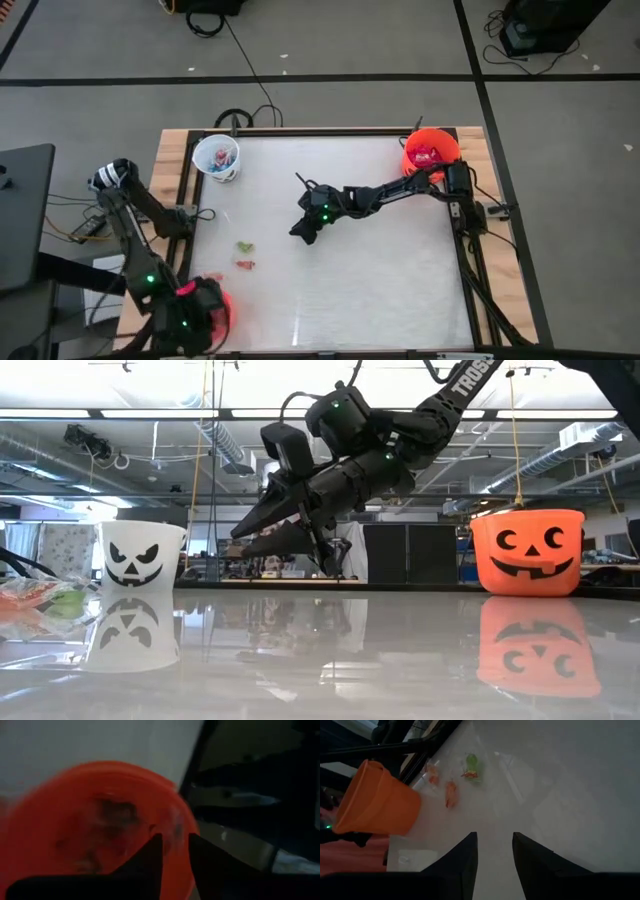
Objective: Sort candy by brand, put in halloween buckets
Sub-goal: Put the orange gummy into the bottom orange bucket
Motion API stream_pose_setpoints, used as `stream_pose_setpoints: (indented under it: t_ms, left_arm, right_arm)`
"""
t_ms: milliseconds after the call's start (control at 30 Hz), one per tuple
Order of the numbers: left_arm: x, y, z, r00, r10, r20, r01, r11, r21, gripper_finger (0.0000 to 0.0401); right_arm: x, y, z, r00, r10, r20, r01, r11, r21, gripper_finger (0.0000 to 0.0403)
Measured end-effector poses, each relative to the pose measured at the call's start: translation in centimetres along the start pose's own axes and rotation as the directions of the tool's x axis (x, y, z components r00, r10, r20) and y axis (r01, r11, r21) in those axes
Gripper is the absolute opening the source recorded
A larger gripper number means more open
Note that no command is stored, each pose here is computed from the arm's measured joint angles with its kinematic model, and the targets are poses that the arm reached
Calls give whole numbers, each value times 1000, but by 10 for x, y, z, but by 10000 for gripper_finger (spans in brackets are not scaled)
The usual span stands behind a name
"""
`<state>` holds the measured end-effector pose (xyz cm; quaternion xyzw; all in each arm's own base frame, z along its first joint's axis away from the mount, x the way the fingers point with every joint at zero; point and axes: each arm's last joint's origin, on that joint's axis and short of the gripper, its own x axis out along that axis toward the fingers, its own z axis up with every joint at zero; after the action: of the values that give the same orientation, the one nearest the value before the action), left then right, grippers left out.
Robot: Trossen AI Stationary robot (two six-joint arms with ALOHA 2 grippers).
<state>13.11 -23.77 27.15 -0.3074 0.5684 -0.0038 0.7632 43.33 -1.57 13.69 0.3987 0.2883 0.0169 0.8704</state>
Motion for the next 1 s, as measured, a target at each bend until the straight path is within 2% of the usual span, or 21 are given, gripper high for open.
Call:
stream_pose_setpoints:
  t_ms: [267,467,600,733,1000]
  left_arm:
    - [-57,34,32,975,189,119,-180,980,-79,128]
    - [-72,62,52,947,286,147,-277,958,-78,127]
    - [-55,81,63,936,331,121,-327,944,-50,127]
    - [-25,100,64,945,321,60,-321,947,-14,127]
    - [20,129,51,981,175,-87,-176,984,1,127]
  right_arm:
    - [-3,-7,6,1000,5,0,-5,1000,-18,134]
    - [-4,-10,9,1000,1,7,0,999,-41,134]
    - [-5,-12,11,1000,-5,13,5,998,-66,134]
    - [-8,-16,15,1000,-13,23,14,997,-78,134]
    - [-11,-24,19,1000,-27,10,28,995,-99,135]
